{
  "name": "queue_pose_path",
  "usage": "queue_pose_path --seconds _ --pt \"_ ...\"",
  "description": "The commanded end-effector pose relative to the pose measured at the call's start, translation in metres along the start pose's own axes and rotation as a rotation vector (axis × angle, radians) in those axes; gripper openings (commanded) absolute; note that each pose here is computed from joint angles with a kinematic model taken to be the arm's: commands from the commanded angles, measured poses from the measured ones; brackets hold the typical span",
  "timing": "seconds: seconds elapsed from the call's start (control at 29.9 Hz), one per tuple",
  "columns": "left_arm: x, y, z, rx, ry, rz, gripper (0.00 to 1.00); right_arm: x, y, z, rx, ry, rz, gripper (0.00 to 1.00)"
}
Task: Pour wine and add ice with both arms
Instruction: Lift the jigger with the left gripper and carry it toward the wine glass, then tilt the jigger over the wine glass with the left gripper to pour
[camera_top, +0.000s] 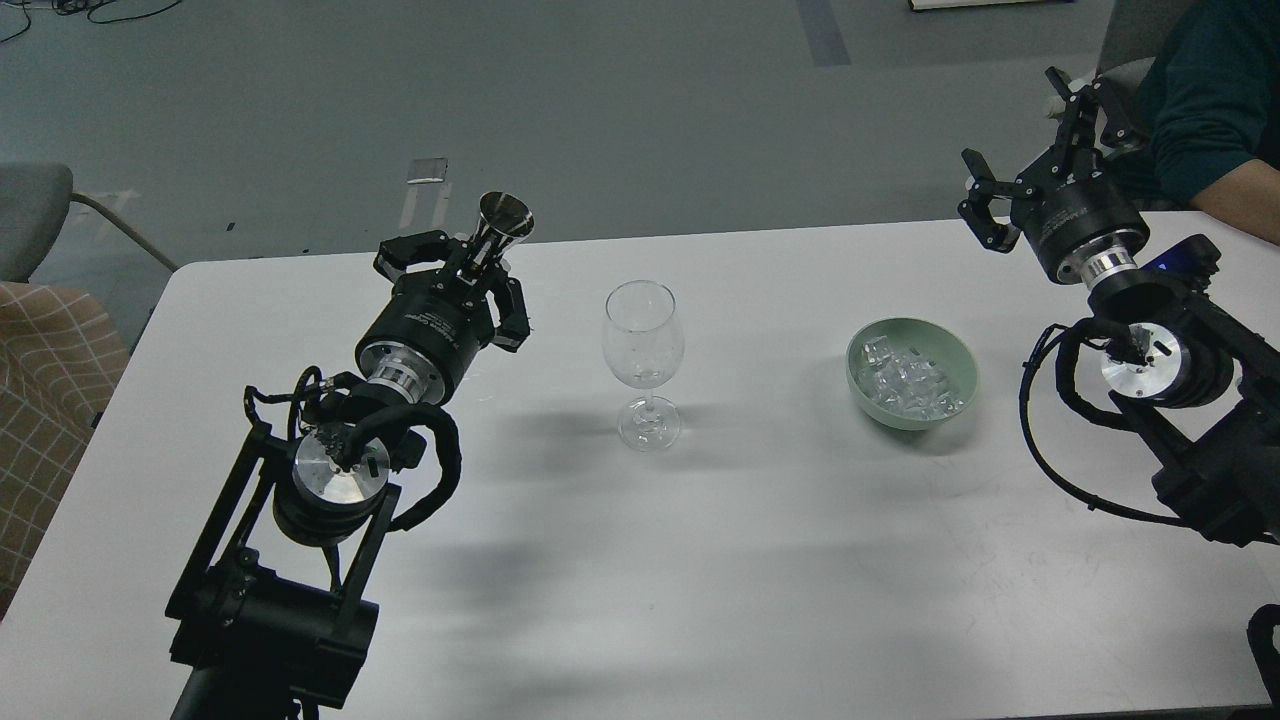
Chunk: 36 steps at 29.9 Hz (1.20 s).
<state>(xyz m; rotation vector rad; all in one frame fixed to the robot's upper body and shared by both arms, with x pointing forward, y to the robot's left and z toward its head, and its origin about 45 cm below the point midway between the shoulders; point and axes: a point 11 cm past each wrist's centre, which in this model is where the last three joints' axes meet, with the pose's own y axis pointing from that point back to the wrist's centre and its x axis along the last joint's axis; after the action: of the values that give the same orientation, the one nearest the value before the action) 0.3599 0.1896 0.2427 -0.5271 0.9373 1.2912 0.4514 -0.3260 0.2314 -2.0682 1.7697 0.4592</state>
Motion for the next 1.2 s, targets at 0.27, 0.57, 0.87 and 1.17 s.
queue_pose_path --seconds 0.27,0.57,0.87,1.17 --pt "-0.007 0.003 -0.013 0.024 -0.031 -0.012 0.0 0.002 0.005 0.002 -0.005 0.002 0.003 1.0" --pt "-0.008 0.004 -0.02 0.017 -0.156 -0.01 0.0 0.003 0.006 0.002 -0.007 0.004 0.004 1.0" --pt "-0.013 0.002 -0.021 0.021 -0.182 -0.018 0.0 0.004 0.006 0.002 -0.007 0.004 0.005 1.0" --pt "-0.016 0.002 -0.031 0.045 -0.241 -0.024 0.0 0.005 0.008 0.004 -0.01 0.004 0.009 1.0"
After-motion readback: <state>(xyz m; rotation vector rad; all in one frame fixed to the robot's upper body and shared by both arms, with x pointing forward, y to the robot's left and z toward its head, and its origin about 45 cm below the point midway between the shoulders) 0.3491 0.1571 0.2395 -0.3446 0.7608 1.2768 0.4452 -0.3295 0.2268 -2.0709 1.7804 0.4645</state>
